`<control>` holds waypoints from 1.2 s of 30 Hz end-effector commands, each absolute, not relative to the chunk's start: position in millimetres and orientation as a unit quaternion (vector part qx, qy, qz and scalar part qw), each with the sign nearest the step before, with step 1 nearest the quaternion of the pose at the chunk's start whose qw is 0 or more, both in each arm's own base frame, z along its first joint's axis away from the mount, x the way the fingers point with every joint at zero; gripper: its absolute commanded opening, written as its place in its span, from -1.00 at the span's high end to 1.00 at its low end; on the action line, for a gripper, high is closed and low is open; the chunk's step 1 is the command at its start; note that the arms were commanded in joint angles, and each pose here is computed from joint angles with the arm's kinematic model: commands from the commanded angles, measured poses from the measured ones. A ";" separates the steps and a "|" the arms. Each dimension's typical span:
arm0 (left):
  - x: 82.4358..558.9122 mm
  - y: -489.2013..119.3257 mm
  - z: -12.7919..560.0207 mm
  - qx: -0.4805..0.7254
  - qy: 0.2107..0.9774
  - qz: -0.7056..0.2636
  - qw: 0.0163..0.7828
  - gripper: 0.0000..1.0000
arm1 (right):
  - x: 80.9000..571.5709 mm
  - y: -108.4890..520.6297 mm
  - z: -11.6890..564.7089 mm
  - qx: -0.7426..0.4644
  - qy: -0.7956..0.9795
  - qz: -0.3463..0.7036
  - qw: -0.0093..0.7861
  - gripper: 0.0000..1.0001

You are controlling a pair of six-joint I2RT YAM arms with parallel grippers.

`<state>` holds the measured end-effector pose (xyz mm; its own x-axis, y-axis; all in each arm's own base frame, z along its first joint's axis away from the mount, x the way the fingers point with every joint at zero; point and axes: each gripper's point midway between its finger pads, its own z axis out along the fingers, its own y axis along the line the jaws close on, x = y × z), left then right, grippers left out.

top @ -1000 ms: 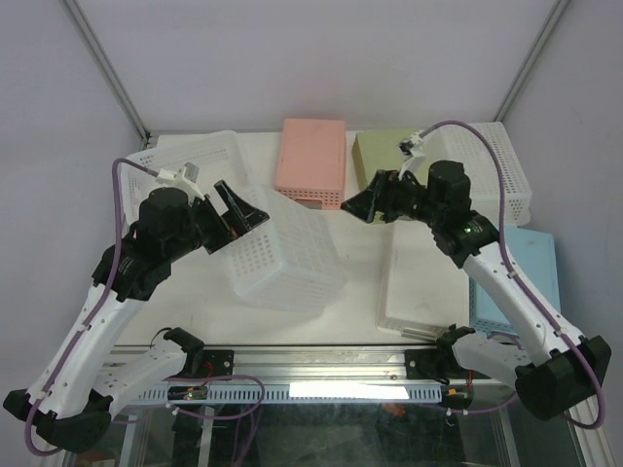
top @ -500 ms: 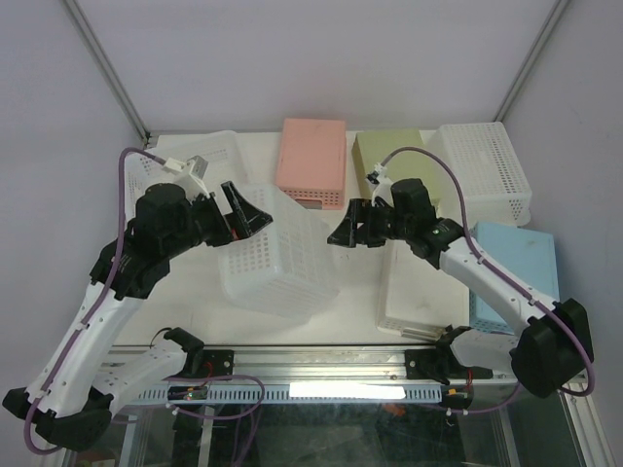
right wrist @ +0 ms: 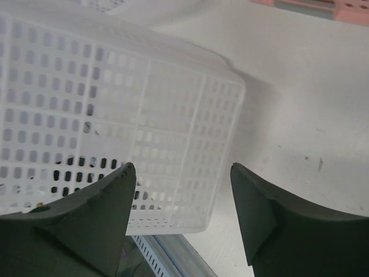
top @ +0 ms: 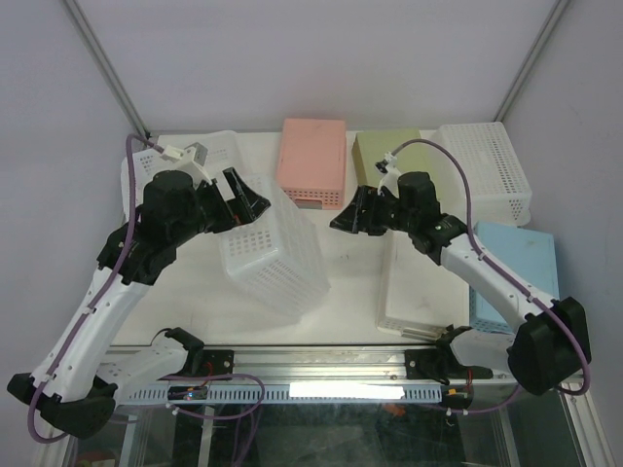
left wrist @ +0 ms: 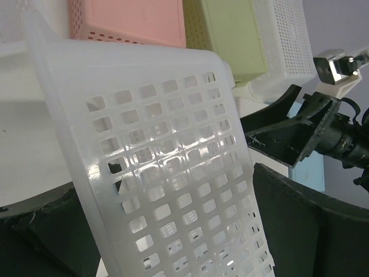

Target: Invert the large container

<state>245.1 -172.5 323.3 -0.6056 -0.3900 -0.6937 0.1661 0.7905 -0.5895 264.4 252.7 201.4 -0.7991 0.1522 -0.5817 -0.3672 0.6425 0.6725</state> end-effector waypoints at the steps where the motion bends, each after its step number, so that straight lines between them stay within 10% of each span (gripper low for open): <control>1: 243.3 -146.6 322.9 -0.064 0.842 -0.259 0.470 -0.98 | 253.5 287.7 271.3 -0.138 0.766 0.511 0.364 -0.39; 18: 245.2 -152.3 315.8 -0.082 0.840 -0.276 0.460 -0.98 | 154.0 326.5 361.4 -0.291 0.628 0.614 0.378 -0.58; 36: 243.0 -196.2 332.8 -0.065 0.809 -0.397 0.429 -0.98 | 185.4 379.0 353.5 -0.196 0.739 0.494 0.415 -0.67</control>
